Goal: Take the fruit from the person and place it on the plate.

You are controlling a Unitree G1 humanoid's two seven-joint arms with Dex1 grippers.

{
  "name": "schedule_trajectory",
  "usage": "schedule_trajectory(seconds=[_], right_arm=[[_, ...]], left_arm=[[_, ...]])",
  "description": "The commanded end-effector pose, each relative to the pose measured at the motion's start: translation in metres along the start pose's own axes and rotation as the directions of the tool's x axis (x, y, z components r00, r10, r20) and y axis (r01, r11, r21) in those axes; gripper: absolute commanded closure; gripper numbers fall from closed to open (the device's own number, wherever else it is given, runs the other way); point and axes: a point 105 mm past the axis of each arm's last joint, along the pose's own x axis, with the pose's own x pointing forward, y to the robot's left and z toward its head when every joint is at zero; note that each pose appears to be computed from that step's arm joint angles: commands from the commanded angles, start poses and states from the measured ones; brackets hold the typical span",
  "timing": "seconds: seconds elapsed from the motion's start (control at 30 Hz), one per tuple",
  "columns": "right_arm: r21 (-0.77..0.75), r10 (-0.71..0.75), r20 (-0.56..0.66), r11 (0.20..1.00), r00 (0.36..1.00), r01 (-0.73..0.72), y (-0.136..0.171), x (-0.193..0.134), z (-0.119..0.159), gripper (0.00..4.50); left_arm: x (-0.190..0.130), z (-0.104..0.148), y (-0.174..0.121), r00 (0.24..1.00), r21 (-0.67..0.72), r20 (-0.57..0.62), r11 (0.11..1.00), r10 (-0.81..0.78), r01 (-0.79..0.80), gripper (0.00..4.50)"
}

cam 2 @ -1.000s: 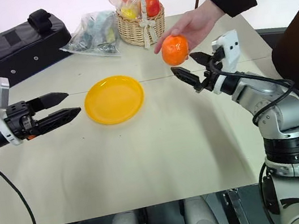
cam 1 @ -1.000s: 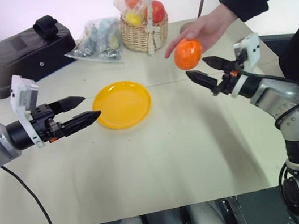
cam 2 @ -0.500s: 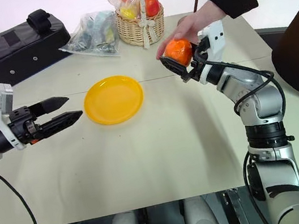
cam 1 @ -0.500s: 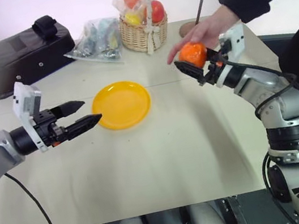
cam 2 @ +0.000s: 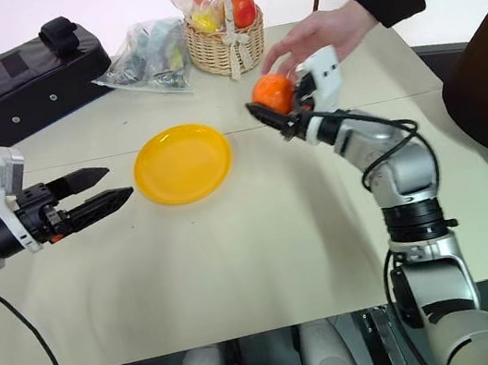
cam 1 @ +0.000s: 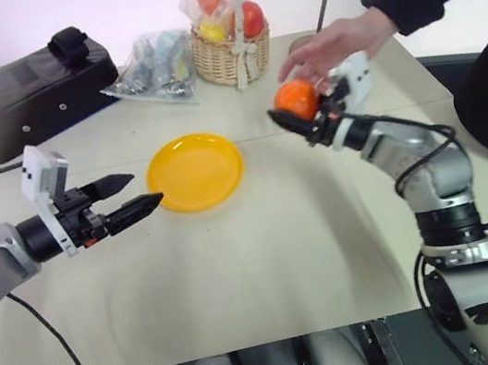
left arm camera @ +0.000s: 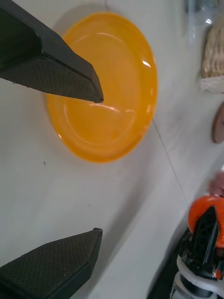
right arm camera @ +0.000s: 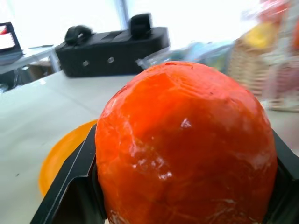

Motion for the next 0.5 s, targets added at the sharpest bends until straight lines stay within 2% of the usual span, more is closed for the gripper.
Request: schedule_trajectory(seconds=[0.03, 0.17, 0.5], right_arm=[[-0.033, 0.01, -0.017, 0.999, 1.0, -0.01, 0.014, 0.03, -0.012, 1.55], [-0.018, 0.039, -0.03, 0.999, 0.999, -0.039, 0.029, 0.056, -0.025, 1.55], [-0.006, 0.061, -0.048, 0.998, 0.997, -0.061, 0.042, 0.091, -0.042, 1.55]], left_arm=[[-0.011, -0.006, 0.008, 0.996, 0.043, -0.023, 0.995, 0.087, -0.086, 0.0], [-0.018, -0.02, 0.013, 0.987, 0.033, -0.051, 0.988, 0.149, -0.148, 0.0], [-0.026, -0.028, 0.007, 0.98, 0.018, -0.031, 0.98, 0.197, -0.197, 0.0]])
